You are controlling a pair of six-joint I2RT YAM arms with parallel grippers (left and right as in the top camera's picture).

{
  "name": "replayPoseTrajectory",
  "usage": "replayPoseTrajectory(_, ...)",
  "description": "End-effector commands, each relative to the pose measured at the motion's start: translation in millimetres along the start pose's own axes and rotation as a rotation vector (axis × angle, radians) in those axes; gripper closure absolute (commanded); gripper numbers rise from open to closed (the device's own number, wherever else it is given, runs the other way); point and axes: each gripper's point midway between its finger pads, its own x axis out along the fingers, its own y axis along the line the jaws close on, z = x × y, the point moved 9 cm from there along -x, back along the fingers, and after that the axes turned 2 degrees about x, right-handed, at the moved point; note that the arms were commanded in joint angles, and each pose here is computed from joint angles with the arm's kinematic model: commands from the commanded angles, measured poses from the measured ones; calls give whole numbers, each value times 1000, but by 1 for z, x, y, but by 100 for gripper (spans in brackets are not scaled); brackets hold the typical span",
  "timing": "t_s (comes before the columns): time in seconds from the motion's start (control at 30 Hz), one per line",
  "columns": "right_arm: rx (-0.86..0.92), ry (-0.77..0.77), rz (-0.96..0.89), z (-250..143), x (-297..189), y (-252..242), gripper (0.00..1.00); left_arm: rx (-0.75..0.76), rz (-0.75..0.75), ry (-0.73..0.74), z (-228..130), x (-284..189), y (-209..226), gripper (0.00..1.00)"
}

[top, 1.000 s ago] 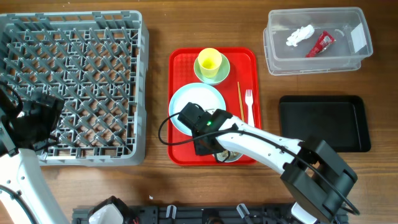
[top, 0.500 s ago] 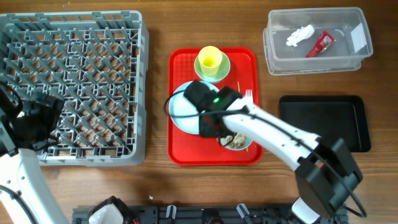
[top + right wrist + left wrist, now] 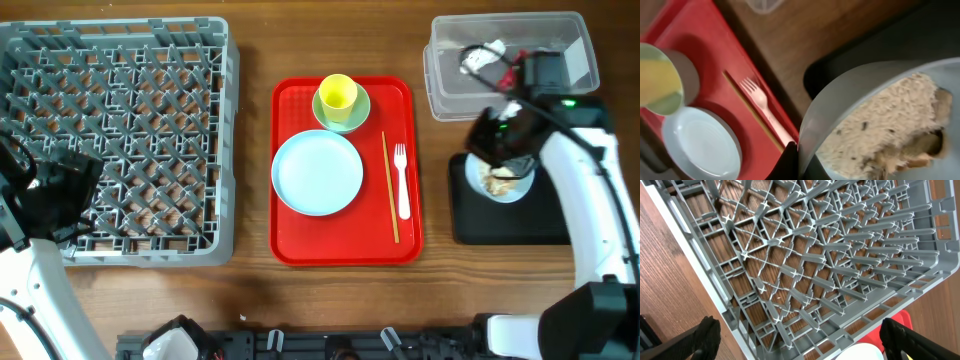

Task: Sort waste into correct bins and load items into the dishwasher rack
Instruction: 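Lift the bowl with the right gripper and tip rice onto the black tray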

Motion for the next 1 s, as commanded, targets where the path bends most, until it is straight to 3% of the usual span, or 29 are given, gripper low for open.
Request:
replayPoseTrajectory(0.0,-40,24,182,18,-7,-18,96,-16,-5,-26,3,-6,-1,0)
replayPoseTrajectory(0.23,44,90,418,50,7,-69,96,-15,-5,-26,3,-6,-1,0)
replayPoseTrajectory(0.33,104,120,435,59,23,-90,96,-15,-5,-26,3,-6,-1,0)
replayPoseTrajectory(0.47,169,157,685,67,29,-109,96,-15,-5,-26,3,-6,-1,0)
replayPoseTrajectory(0.67,208,94,838,72,14,-131,96,-15,-5,-26,3,-6,-1,0)
replayPoseTrajectory(0.77,210,72,873,72,9,-137,96,-16,-5,-26,3,-6,-1,0)
replayPoseTrajectory(0.87,272,75,785,75,15,-150,96,-15,-5,-26,3,-6,-1,0)
replayPoseTrajectory(0.97,244,71,845,73,12,-148,96,-15,-5,-26,3,-6,-1,0)
